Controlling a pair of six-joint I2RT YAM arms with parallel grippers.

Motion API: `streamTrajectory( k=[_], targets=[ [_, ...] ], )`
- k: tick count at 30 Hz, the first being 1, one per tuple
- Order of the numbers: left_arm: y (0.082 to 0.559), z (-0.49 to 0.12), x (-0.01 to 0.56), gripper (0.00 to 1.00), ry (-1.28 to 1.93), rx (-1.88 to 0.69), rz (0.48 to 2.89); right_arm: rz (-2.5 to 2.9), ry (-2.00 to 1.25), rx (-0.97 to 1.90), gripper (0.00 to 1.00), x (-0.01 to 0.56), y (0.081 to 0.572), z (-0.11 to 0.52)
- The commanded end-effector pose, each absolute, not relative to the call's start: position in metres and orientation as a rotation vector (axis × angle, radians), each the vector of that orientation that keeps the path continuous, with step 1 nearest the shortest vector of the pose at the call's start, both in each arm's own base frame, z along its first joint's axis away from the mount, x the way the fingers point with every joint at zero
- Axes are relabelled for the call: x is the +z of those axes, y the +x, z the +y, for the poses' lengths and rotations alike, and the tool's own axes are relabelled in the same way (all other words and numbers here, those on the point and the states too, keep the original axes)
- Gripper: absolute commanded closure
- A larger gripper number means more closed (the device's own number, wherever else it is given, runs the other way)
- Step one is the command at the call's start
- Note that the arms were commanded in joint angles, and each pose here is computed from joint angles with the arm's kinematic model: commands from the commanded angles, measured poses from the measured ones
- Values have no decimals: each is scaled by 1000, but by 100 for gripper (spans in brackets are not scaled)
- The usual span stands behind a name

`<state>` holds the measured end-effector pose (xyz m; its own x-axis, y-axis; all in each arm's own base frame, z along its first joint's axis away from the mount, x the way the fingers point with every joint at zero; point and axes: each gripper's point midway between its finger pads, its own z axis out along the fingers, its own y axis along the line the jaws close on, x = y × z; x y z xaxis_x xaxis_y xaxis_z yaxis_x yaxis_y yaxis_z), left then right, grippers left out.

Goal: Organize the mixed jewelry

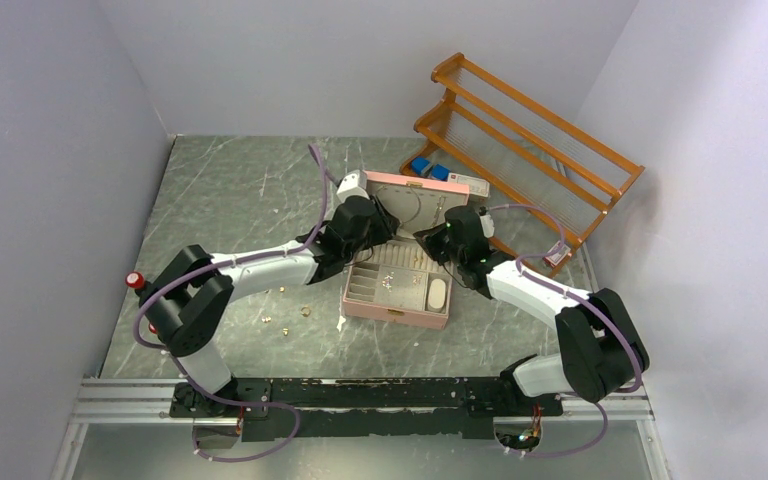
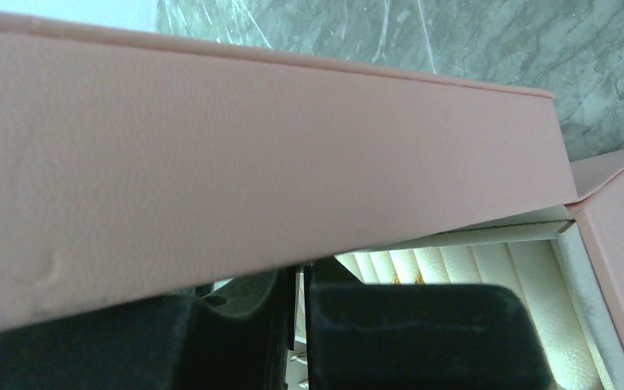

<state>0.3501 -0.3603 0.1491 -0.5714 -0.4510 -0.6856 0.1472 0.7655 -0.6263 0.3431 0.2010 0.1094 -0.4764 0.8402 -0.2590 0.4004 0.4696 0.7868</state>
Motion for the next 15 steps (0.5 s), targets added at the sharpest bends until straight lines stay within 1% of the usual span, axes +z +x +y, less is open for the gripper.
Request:
streamTrajectory(
  k=[1,9,12,15],
  targets=[
    [365,-369,166,66,-214,-843,1980,2068,995,894,92,117,341,202],
    [364,-371,153,67,-205,-805,2051,2062,1010,906,93,119,341,200],
    [362,-367,149,65,-224,-789,2074,2059,1018,904,93,119,340,199],
    [359,-367,148,61,-214,-791,2087,2057,1022,905,93,119,341,199]
  ],
)
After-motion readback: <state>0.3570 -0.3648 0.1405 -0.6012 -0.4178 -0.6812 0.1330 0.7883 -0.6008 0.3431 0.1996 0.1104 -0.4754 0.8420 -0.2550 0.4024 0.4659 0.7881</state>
